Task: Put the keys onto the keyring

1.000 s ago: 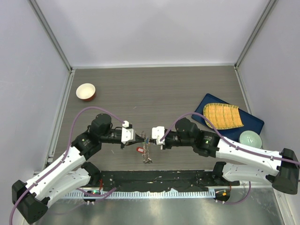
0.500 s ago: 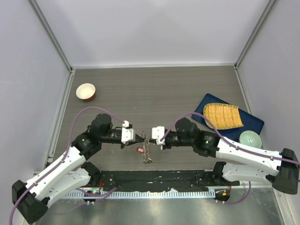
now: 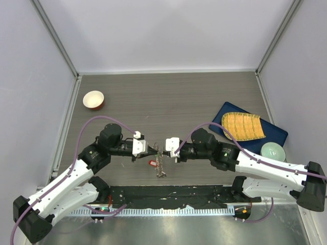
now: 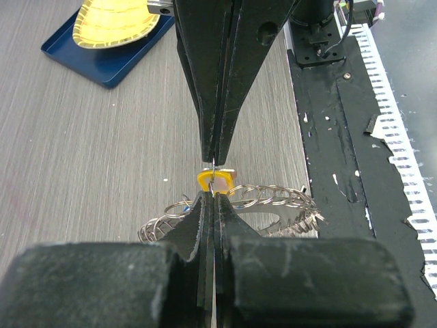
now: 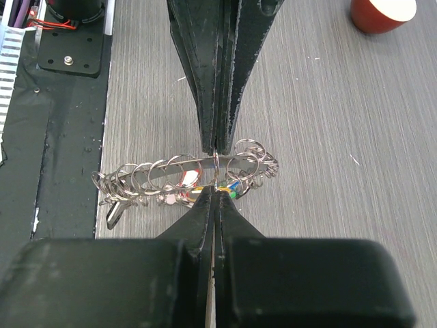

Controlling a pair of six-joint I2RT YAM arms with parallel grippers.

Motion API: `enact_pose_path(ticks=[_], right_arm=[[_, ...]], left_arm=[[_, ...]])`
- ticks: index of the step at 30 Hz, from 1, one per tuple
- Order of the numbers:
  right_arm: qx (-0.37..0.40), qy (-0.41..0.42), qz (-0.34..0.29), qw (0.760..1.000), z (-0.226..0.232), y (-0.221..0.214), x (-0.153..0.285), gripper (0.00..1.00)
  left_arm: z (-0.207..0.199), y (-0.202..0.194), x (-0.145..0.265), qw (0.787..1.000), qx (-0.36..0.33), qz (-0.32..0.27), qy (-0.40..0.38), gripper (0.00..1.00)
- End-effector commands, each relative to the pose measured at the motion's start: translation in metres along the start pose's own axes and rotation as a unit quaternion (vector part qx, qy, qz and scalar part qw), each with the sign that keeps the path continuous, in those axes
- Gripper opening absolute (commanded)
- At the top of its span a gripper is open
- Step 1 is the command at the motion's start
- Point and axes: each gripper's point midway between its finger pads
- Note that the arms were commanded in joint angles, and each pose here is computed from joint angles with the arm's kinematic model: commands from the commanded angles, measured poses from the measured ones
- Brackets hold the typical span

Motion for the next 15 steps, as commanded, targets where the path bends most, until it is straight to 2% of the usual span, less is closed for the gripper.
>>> enact_pose_path(ticks=[1,15], right_arm=[[0.007,-0.029,-0.019,0.999,-0.0124,0.0143,0.0053,0.01],[0.006,-0.015,-0.020,1.000,-0.0077,0.0139,0.0025,0.01]], left_arm=[[0.0003,0.0226,-0.0005,0.999,-0.029,-0.035,-0.006,0.00],[0.0014,0.0227,-0.0002,0.999,-0.029,-0.034,-0.002,0.00]])
Point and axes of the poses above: each gripper's point midway between its finger pads, its own x axis back along the fingers, its own z axis along the line the jaws close on, y = z × x, and after that the axes turned 11 degrees about x, right-handed
